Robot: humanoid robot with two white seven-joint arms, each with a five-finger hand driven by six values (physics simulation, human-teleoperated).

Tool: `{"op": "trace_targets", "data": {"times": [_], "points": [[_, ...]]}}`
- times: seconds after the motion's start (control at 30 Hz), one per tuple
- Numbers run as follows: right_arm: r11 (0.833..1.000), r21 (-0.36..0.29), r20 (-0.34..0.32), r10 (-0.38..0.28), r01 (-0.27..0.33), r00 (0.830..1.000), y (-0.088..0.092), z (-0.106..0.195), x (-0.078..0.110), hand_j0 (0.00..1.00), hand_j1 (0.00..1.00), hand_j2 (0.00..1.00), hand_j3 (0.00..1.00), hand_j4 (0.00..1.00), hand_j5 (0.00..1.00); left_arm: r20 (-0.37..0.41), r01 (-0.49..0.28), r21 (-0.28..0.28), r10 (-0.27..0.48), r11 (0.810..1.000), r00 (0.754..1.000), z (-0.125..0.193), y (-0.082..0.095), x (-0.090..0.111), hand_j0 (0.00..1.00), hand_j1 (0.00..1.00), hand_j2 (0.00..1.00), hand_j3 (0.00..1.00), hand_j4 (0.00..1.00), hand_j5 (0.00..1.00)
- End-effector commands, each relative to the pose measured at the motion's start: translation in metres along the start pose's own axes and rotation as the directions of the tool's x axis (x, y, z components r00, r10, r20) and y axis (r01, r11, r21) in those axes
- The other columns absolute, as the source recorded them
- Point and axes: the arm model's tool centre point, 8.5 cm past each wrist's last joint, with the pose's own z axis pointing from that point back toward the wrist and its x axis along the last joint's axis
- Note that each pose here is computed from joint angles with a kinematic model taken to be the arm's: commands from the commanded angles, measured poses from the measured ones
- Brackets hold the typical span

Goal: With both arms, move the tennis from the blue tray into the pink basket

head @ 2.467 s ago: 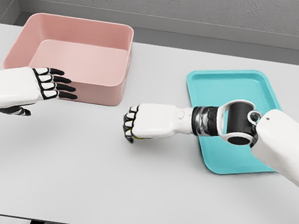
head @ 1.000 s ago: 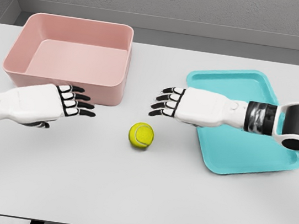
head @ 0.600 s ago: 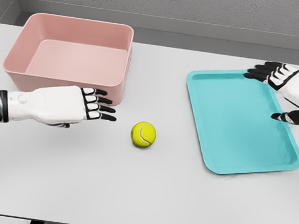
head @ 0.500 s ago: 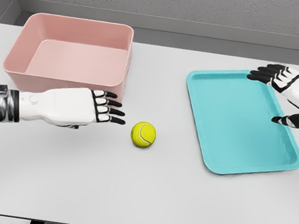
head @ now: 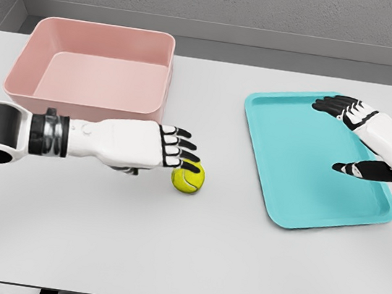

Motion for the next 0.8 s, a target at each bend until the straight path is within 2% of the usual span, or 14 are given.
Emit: {"op": "trace_targets", "data": {"times": [0.0,0.2,0.5,0.77], "points": [[1.000,-0.009,0.001,-0.009,0.009,1.000,0.000,0.000,0.000,1.00,1.00,1.00,1.00,1.00,1.00,0.023,-0.061,-0.007,0.061,0.998,0.998,-0.011,-0.013,0.002,1.00,1.00,1.00,1.00,1.00,1.00],[1.000,-0.008,-0.001,-0.008,0.008,1.000,0.000,0.000,0.000,1.00,1.00,1.00,1.00,1.00,1.00,0.036,-0.075,0.000,0.075,0.997,0.997,-0.026,-0.011,-0.004,1.00,1.00,1.00,1.00,1.00,1.00],[1.000,-0.008,-0.001,-0.010,0.010,1.000,0.001,0.000,0.000,1.00,1.00,1.00,1.00,1.00,1.00,0.021,-0.107,-0.020,0.108,0.994,0.994,-0.041,-0.021,-0.016,1.00,1.00,1.00,1.00,1.00,1.00],[1.000,-0.008,-0.001,-0.010,0.010,1.000,0.001,0.000,0.000,1.00,1.00,1.00,1.00,1.00,1.00,0.022,-0.121,-0.027,0.122,0.992,0.992,-0.050,-0.026,-0.019,1.00,1.00,1.00,1.00,1.00,1.00]]}}
